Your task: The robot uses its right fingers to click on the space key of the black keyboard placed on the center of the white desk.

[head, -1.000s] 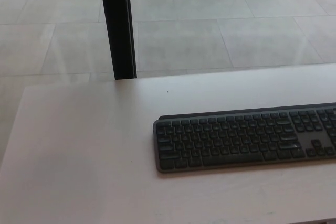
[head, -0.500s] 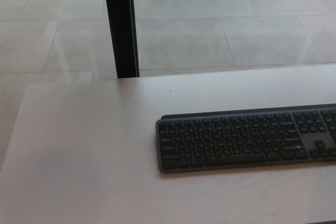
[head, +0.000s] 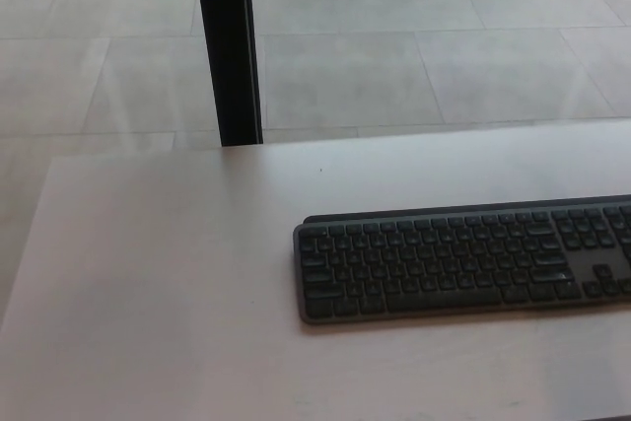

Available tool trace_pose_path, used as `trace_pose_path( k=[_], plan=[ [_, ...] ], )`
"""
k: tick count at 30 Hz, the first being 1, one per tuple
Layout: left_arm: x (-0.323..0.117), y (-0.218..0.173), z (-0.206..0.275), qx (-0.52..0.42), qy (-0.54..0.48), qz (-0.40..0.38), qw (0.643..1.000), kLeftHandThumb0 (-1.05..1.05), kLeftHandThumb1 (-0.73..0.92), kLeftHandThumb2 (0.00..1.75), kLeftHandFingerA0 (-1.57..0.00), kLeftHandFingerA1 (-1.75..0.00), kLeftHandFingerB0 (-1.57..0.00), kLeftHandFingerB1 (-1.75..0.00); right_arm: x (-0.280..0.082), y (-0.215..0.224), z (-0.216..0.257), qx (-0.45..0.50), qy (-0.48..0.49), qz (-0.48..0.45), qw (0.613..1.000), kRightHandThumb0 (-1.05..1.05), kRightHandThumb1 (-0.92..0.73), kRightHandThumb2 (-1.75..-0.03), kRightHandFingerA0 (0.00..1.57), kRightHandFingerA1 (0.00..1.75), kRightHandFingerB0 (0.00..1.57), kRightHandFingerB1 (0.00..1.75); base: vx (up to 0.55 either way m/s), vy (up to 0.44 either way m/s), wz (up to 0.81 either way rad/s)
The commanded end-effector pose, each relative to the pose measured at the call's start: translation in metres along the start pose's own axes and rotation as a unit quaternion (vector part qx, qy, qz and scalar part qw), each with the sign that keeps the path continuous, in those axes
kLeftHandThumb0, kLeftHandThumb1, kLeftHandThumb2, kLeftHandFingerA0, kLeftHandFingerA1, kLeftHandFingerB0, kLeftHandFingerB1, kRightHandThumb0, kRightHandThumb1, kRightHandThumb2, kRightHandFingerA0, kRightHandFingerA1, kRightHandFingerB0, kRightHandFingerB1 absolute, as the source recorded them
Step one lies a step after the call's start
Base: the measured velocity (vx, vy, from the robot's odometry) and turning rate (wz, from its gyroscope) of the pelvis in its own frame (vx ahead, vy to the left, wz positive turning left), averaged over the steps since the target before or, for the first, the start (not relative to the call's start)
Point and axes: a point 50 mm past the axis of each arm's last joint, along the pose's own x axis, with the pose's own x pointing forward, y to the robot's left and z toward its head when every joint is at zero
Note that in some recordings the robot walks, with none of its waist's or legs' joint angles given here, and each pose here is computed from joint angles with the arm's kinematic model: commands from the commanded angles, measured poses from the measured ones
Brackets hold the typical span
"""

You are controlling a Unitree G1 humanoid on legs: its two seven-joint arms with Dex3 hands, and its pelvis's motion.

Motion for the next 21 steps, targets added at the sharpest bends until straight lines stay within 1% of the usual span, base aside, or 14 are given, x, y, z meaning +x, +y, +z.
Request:
trace_pose_path(
  k=[1, 3, 5, 6, 9, 10, 12, 13, 14, 16, 17, 19, 20, 21],
  plan=[
    [0.002, 0.006, 0.012, -0.021, -0.019, 0.016, 0.999, -0.41, 0.52, 0.55, -0.8, -0.85, -0.79, -0.63, -0.022, 0.033, -0.022, -0.24, -0.058, 0.164, 0.955, -0.19, -0.55, -0.58, 0.9, 1.42, 0.71, 0.45, 0.0, 0.0, 0.0],
    [0.002, 0.007, 0.011, -0.012, -0.021, 0.015, 1.0, -0.42, 0.54, 0.56, -0.8, -0.83, -0.77, -0.62, -0.026, 0.039, -0.026, -0.254, -0.058, 0.177, 0.949, -0.18, -0.52, -0.59, 0.89, 1.51, 0.72, 0.46, 0.0, 0.0, 0.0],
    [0.002, 0.007, 0.012, 0.006, -0.023, 0.015, 1.0, -0.43, 0.54, 0.56, -0.81, -0.81, -0.76, -0.6, -0.032, 0.046, -0.033, -0.27, -0.068, 0.207, 0.938, -0.12, -0.52, -0.61, 0.91, 1.49, 0.7, 0.49, 0.0, 0.0, 0.0],
    [0.002, 0.007, 0.012, 0.004, -0.021, 0.016, 1.0, -0.43, 0.54, 0.57, -0.79, -0.81, -0.75, -0.59, -0.034, 0.049, -0.035, -0.275, -0.063, 0.214, 0.935, -0.13, -0.52, -0.62, 0.92, 1.47, 0.72, 0.49, 0.0, 0.0, 0.0],
    [0.002, 0.006, 0.011, -0.009, -0.018, 0.014, 1.0, -0.42, 0.54, 0.56, -0.78, -0.8, -0.75, -0.6, -0.039, 0.055, -0.043, -0.283, -0.066, 0.234, 0.928, -0.11, -0.51, -0.64, 0.94, 1.49, 0.72, 0.5, 0.0, 0.0, 0.0],
    [0.002, 0.005, 0.011, -0.007, -0.017, 0.015, 1.0, -0.41, 0.55, 0.56, -0.78, -0.79, -0.75, -0.59, -0.041, 0.058, -0.046, -0.307, -0.073, 0.248, 0.916, -0.18, -0.52, -0.62, 0.95, 1.48, 0.71, 0.49, 0.0, 0.0, 0.0],
    [0.002, 0.005, 0.011, -0.006, -0.016, 0.016, 1.0, -0.41, 0.55, 0.56, -0.78, -0.79, -0.75, -0.59, -0.042, 0.06, -0.048, -0.318, -0.076, 0.255, 0.91, -0.18, -0.52, -0.62, 0.95, 1.48, 0.71, 0.49, 0.0, 0.0, 0.0],
    [0.002, 0.005, 0.011, -0.013, -0.018, 0.014, 1.0, -0.41, 0.53, 0.56, -0.78, -0.8, -0.76, -0.61, -0.041, 0.061, -0.048, -0.355, -0.093, 0.259, 0.893, -0.24, -0.56, -0.58, 0.96, 1.45, 0.73, 0.45, 0.0, 0.0, 0.0],
    [0.002, 0.005, 0.012, -0.011, -0.018, 0.013, 1.0, -0.41, 0.54, 0.56, -0.8, -0.81, -0.75, -0.6, -0.04, 0.062, -0.049, -0.375, -0.099, 0.259, 0.884, -0.26, -0.56, -0.6, 0.94, 1.52, 0.72, 0.45, 0.0, 0.0, 0.0],
    [0.002, 0.005, 0.013, -0.013, -0.02, 0.013, 1.0, -0.41, 0.53, 0.56, -0.8, -0.81, -0.73, -0.59, -0.04, 0.063, -0.049, -0.393, -0.108, 0.261, 0.875, -0.27, -0.57, -0.59, 0.95, 1.52, 0.72, 0.44, 0.0, 0.0, 0.0],
    [0.002, 0.005, 0.013, -0.011, -0.022, 0.01, 1.0, -0.41, 0.54, 0.57, -0.76, -0.8, -0.73, -0.6, -0.041, 0.066, -0.049, -0.412, -0.122, 0.269, 0.862, -0.27, -0.59, -0.6, 0.94, 1.56, 0.72, 0.44, 0.0, 0.0, 0.0],
    [0.002, 0.005, 0.014, -0.008, -0.023, 0.012, 1.0, -0.41, 0.55, 0.56, -0.74, -0.77, -0.73, -0.6, -0.042, 0.069, -0.05, -0.422, -0.13, 0.276, 0.854, -0.28, -0.58, -0.62, 0.92, 1.55, 0.72, 0.45, 0.0, 0.0, 0.0],
    [0.002, 0.005, 0.014, -0.008, -0.023, 0.014, 1.0, -0.4, 0.55, 0.56, -0.76, -0.76, -0.74, -0.6, -0.043, 0.07, -0.05, -0.426, -0.129, 0.283, 0.849, -0.31, -0.58, -0.64, 0.92, 1.54, 0.71, 0.47, 0.0, 0.0, 0.0],
    [0.002, 0.005, 0.014, -0.008, -0.023, 0.014, 1.0, -0.41, 0.54, 0.56, -0.78, -0.8, -0.73, -0.6, -0.044, 0.071, -0.051, -0.432, -0.133, 0.287, 0.845, -0.28, -0.57, -0.63, 0.91, 1.53, 0.71, 0.47, 0.0, 0.0, 0.0]
  ],
)
